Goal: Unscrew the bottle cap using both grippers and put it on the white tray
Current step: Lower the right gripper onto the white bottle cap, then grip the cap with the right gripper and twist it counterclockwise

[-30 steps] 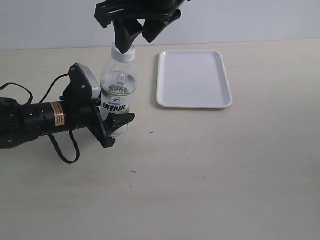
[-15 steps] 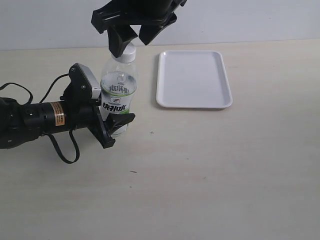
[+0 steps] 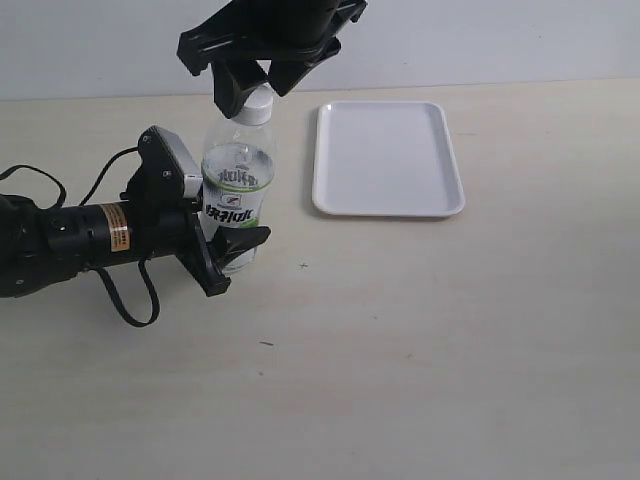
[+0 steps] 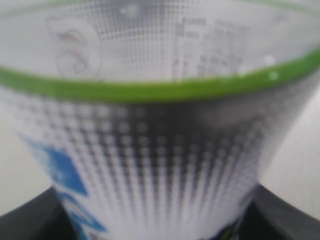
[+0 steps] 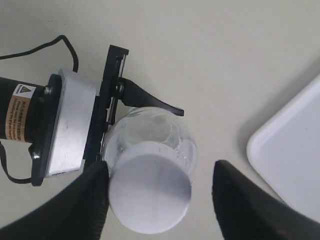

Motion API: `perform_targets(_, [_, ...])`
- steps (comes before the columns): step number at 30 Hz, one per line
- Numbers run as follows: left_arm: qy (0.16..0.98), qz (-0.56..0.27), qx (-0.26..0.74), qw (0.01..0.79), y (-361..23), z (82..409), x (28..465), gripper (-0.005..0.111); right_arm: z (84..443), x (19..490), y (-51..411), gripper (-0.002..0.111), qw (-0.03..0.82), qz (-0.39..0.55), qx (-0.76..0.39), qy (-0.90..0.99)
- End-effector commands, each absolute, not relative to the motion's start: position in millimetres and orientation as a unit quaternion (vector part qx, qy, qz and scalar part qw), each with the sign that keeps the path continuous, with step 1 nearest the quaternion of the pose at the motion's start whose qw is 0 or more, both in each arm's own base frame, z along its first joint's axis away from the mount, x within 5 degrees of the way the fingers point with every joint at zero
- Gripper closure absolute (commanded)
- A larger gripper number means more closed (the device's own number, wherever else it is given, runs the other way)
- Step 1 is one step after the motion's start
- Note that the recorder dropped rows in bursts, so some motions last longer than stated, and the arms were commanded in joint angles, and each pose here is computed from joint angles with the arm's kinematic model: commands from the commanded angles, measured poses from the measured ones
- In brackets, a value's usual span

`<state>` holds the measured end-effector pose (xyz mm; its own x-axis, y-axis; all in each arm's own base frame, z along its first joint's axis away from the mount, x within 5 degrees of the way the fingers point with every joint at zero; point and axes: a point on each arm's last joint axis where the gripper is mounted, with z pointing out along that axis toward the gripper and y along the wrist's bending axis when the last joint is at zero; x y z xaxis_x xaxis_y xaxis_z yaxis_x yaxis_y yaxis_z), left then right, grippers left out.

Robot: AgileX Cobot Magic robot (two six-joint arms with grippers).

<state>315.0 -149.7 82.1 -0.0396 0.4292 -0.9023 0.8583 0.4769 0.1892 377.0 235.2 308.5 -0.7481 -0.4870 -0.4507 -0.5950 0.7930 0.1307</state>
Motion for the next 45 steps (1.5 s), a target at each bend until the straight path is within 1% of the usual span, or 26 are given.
perform_targets(1, [0.690,-0.203,0.473,0.508,-149.8,82.9,315.1,0.107,311.8,377.1,235.4,0.060,0.209,0.133,-0.297,0.922])
perform_targets(3, [0.690,-0.203,0.473,0.508,-149.8,82.9,315.1,0.107,311.8,376.9,235.4,0.070,0.208,0.132,-0.297,0.922])
perform_targets(9, [0.690,-0.203,0.473,0.508,-149.8,82.9,315.1,0.107,311.9,375.3,237.1,0.106,0.202,0.145,-0.294,0.923])
perform_targets(10, [0.690,-0.203,0.473,0.508,-149.8,82.9,315.1,0.107,312.0,375.2,237.2,0.108,0.202,0.146,-0.294,0.923])
perform_targets(15, [0.690,-0.203,0.473,0.508,-149.8,82.9,315.1,0.107,312.1,373.8,238.5,0.108,0.201,0.150,-0.320,0.914])
perform_targets(19, [0.691,-0.204,0.472,0.508,-149.8,82.9,315.1,0.107,312.0,373.5,238.5,0.108,0.208,0.138,-0.373,0.893])
perform_targets(26, [0.691,-0.203,0.472,0.508,-149.7,82.9,315.2,0.107,310.3,369.9,236.9,0.108,0.195,0.121,-0.451,0.862])
perform_targets(35, [0.683,-0.212,0.469,0.518,-151.1,85.4,315.0,0.107,309.4,367.8,235.9,0.108,0.200,0.089,-0.590,0.777])
perform_targets(42, [0.683,-0.226,0.457,0.522,-152.1,87.3,314.8,0.107,309.3,368.1,235.6,0.108,0.214,0.041,-0.745,0.630])
perform_targets(45, [0.683,-0.227,0.466,0.515,-152.4,86.0,313.5,0.107,310.1,367.8,235.2,0.108,0.216,0.027,-0.781,0.585])
